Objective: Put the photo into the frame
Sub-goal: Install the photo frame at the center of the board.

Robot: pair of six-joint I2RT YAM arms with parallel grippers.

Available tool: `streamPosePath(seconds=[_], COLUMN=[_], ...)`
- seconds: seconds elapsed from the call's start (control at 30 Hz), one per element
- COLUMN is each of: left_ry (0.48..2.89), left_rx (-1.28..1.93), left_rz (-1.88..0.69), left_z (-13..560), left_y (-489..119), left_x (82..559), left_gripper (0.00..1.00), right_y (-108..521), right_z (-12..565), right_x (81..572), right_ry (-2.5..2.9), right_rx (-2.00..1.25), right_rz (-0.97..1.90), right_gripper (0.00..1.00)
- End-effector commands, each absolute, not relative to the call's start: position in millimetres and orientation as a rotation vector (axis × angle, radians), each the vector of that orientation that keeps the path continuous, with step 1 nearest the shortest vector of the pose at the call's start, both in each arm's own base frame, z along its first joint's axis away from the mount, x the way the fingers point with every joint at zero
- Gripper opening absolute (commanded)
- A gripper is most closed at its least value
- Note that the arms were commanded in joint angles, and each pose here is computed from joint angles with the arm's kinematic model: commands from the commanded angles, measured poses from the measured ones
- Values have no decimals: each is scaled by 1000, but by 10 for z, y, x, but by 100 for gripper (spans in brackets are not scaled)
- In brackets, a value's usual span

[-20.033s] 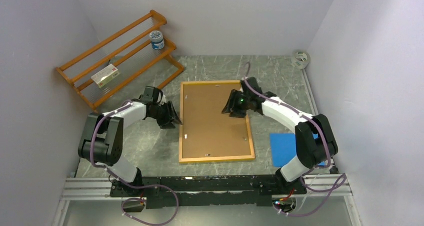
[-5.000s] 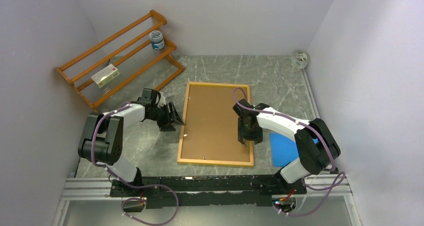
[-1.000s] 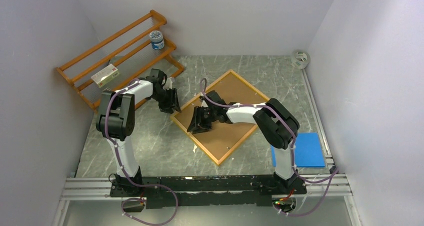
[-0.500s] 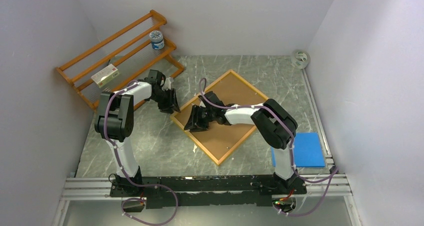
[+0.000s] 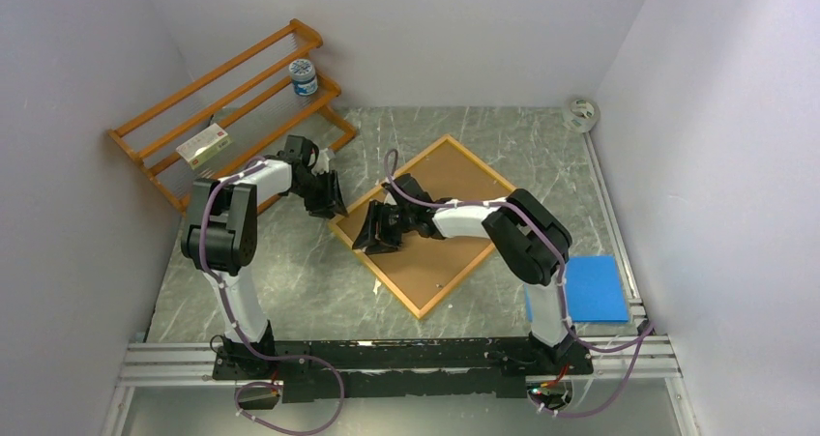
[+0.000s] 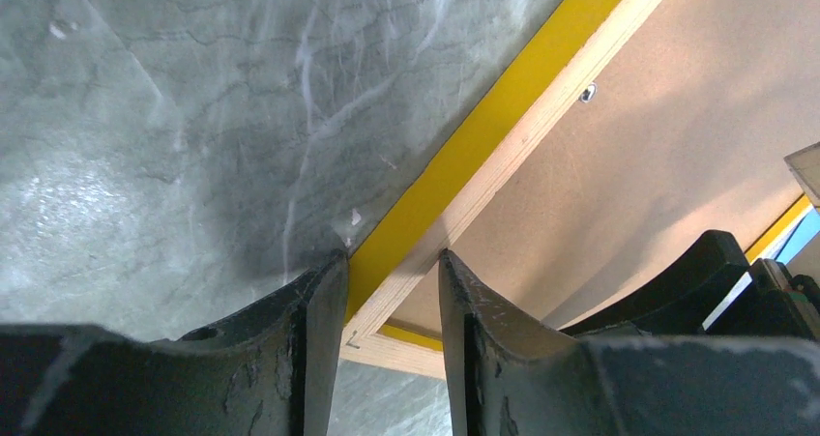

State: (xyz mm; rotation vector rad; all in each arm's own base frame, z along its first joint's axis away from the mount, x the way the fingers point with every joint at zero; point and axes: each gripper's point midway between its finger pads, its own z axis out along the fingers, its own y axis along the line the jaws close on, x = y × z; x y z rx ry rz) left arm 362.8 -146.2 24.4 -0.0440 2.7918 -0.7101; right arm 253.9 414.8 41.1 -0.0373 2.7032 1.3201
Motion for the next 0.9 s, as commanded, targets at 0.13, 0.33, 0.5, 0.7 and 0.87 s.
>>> streamPosePath(seconds=[0.13,0.33,0.5,0.7,0.87], left_ry=[2869,2841,2757,2648,2597], left_rx=[-72,-60,-20,102,236], left_rz=[-780,-745,-764,-856,-793], left_z=[72,182,414,622,616], left_y=[-1579,-1528,-1539,-1682,-1753], left_x=[3357,3477,3711,3932,4075], left_gripper=[43,48,61,67,68], right_y=[4291,4145,3789,3174,2799], right_z=[212,666,1069,1052,1194], right_x=[2718,2739,2943,3355,3517], right_ry=[2642,2537,2447,2476,2437], right_rx=[-47,-143,-80,238,333], right_rz=[1233,1227,1148,960,878], right_gripper=[49,51,53,53,53])
